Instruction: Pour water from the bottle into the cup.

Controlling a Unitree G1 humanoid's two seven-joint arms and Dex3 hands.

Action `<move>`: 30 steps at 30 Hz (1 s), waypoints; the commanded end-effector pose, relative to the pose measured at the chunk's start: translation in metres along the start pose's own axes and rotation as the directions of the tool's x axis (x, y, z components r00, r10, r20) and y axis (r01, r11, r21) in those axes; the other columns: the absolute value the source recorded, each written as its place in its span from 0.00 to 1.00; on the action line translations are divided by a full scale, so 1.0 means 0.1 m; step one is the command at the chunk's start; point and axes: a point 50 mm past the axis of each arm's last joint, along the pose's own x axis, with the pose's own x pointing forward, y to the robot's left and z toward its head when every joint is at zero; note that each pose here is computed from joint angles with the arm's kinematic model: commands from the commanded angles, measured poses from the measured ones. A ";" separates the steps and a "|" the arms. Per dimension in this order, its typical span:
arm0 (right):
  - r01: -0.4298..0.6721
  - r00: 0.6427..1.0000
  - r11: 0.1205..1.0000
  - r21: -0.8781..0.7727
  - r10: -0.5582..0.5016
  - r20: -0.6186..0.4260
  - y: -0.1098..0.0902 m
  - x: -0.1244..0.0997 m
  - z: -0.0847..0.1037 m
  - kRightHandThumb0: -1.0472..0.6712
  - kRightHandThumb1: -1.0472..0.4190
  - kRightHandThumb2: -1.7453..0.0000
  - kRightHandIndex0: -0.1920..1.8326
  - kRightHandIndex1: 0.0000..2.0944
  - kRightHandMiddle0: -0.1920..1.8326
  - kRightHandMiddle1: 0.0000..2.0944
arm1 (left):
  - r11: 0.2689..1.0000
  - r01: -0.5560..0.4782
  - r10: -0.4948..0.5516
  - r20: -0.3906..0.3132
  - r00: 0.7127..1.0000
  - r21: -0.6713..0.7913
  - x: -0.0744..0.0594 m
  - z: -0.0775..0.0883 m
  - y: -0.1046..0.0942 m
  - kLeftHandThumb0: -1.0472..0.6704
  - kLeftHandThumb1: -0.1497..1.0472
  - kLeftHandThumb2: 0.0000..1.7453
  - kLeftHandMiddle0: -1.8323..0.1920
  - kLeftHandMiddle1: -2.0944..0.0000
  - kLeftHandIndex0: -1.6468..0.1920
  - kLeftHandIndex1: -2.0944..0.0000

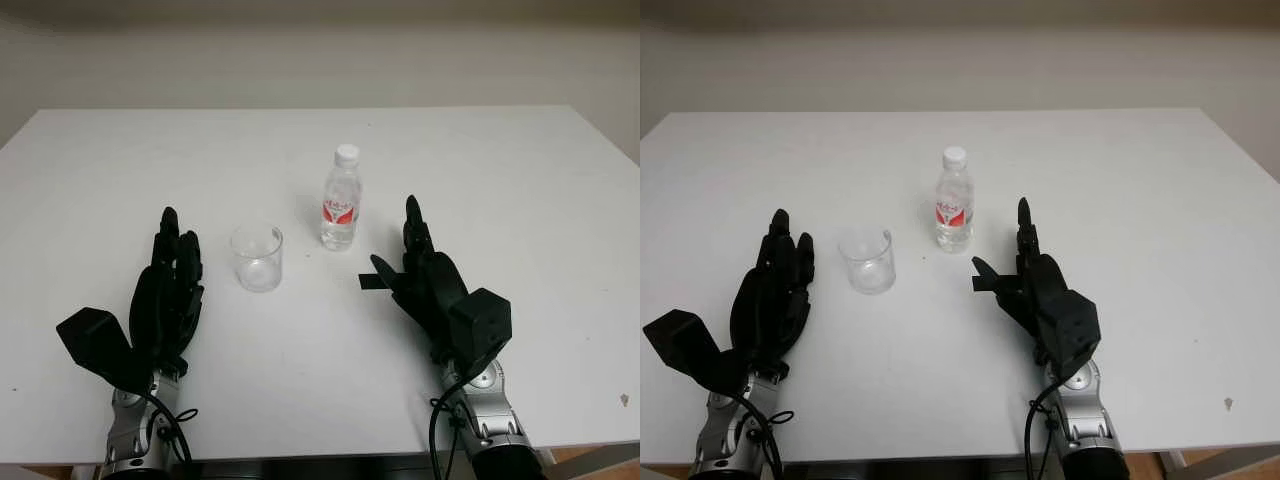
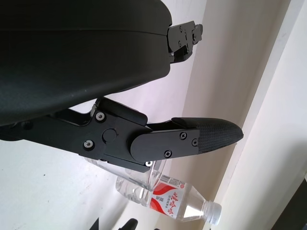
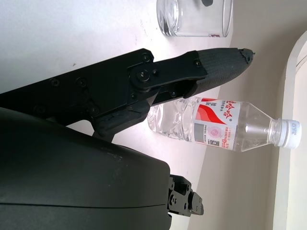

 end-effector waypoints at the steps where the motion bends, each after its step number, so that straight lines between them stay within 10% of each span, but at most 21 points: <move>1: 0.002 1.000 1.000 0.000 -0.002 -0.005 0.01 -0.02 -0.01 0.04 0.00 0.89 0.00 0.00 0.00 0.00 | 0.999 -0.031 0.030 -0.078 0.997 -0.016 -0.12 -0.18 0.05 0.17 1.00 0.27 1.00 0.97 1.00 0.97; 16: -0.009 0.999 1.000 0.005 0.009 0.035 -0.05 0.06 0.05 0.05 0.00 0.93 0.00 0.00 0.00 0.00 | 0.999 -0.025 0.023 -0.075 0.997 -0.026 -0.07 -0.20 0.02 0.18 1.00 0.29 1.00 0.98 1.00 0.98; 30: -0.059 0.989 0.998 0.008 0.058 0.139 -0.10 0.86 0.60 0.05 0.08 0.98 0.00 0.00 0.00 0.00 | 0.999 -0.030 0.028 -0.067 0.997 -0.030 -0.06 -0.18 0.03 0.17 1.00 0.28 1.00 0.98 1.00 0.98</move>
